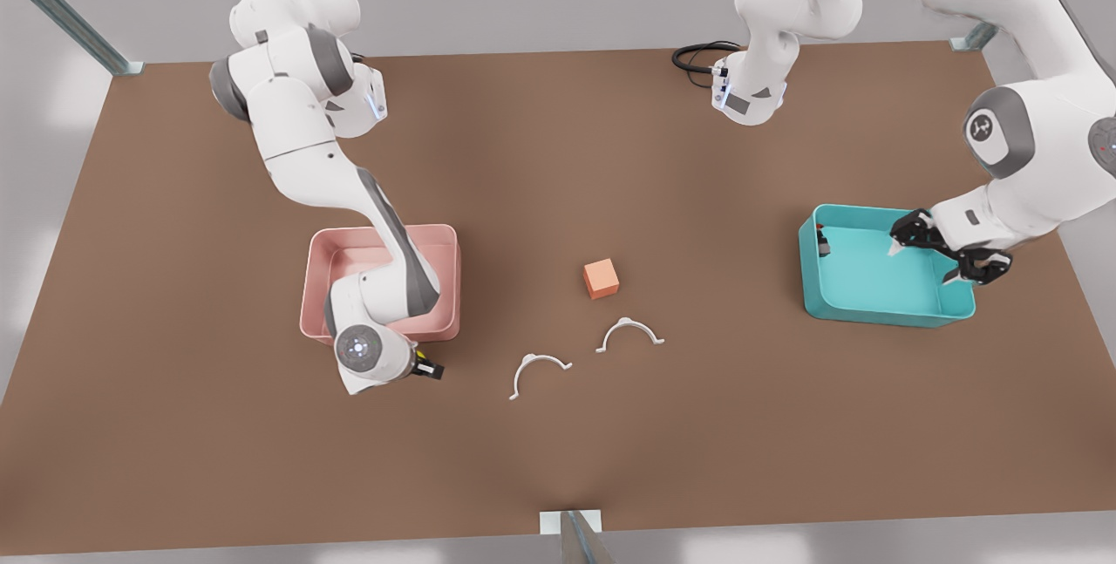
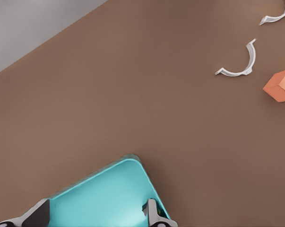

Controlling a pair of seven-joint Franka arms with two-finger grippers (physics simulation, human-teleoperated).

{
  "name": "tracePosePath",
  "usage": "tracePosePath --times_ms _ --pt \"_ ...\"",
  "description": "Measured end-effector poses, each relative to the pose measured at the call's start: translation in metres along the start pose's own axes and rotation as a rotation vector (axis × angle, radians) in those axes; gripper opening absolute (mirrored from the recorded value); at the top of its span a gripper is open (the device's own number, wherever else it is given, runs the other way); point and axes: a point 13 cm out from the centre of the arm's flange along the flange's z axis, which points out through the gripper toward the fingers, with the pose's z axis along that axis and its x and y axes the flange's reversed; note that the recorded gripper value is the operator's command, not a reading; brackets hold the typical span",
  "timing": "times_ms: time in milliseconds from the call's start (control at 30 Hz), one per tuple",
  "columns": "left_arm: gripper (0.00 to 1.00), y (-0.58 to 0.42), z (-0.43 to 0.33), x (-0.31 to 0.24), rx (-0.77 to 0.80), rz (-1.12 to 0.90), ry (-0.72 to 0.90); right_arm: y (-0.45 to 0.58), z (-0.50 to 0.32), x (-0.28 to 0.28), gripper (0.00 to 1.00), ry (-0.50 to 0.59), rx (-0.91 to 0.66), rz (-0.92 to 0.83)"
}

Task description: Place the red button in the blue storage box with the left arm, and place the yellow button in the pink storage box with the right arm

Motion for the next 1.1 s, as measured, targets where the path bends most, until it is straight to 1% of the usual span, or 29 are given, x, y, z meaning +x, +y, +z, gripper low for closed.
tracePosePath --times_ms 100,167,267,467,500,533,600,633,667,867,1000,1100 --pt "1.00 -0.017 -0.055 -0.010 -0.024 -0.052 -0.038 -0.001 0.010 0.000 1.00 0.004 0.007 -0.015" --pt "1.00 -0.037 -0.073 -0.016 -0.037 -0.075 -0.035 -0.001 0.013 0.000 1.00 0.003 0.007 -0.023" --pt "1.00 -0.052 -0.076 -0.020 -0.046 -0.142 -0.009 -0.001 0.015 -0.001 1.00 0.002 0.005 -0.033" --pt "1.00 -0.044 -0.070 -0.002 -0.041 -0.330 0.040 0.003 0.013 0.002 1.00 0.011 -0.006 -0.046" --pt "1.00 -0.044 -0.070 -0.001 -0.040 -0.354 0.045 0.003 0.013 0.003 0.97 0.014 -0.008 -0.048" --pt "1.00 -0.045 -0.069 0.000 -0.039 -0.376 0.049 0.003 0.014 0.004 0.86 0.016 -0.009 -0.050" --pt "1.00 -0.047 -0.068 0.001 -0.038 -0.412 0.055 0.003 0.015 0.004 0.35 0.020 -0.010 -0.054" --pt "1.00 -0.048 -0.068 0.001 -0.037 -0.429 0.058 0.004 0.015 0.005 0.30 0.021 -0.011 -0.056" --pt "1.00 -0.049 -0.067 0.001 -0.037 -0.445 0.060 0.004 0.015 0.005 0.27 0.022 -0.013 -0.058" --pt "1.00 -0.050 -0.067 0.003 -0.037 -0.532 0.066 0.008 0.005 0.002 0.26 0.010 -0.038 -0.077" --pt "1.00 -0.051 -0.068 0.004 -0.037 -0.576 0.069 0.014 -0.041 -0.007 0.25 -0.047 -0.070 -0.102" --pt "1.00 -0.052 -0.070 0.005 -0.036 -0.603 0.068 0.018 -0.092 -0.012 0.25 -0.104 -0.102 -0.127"
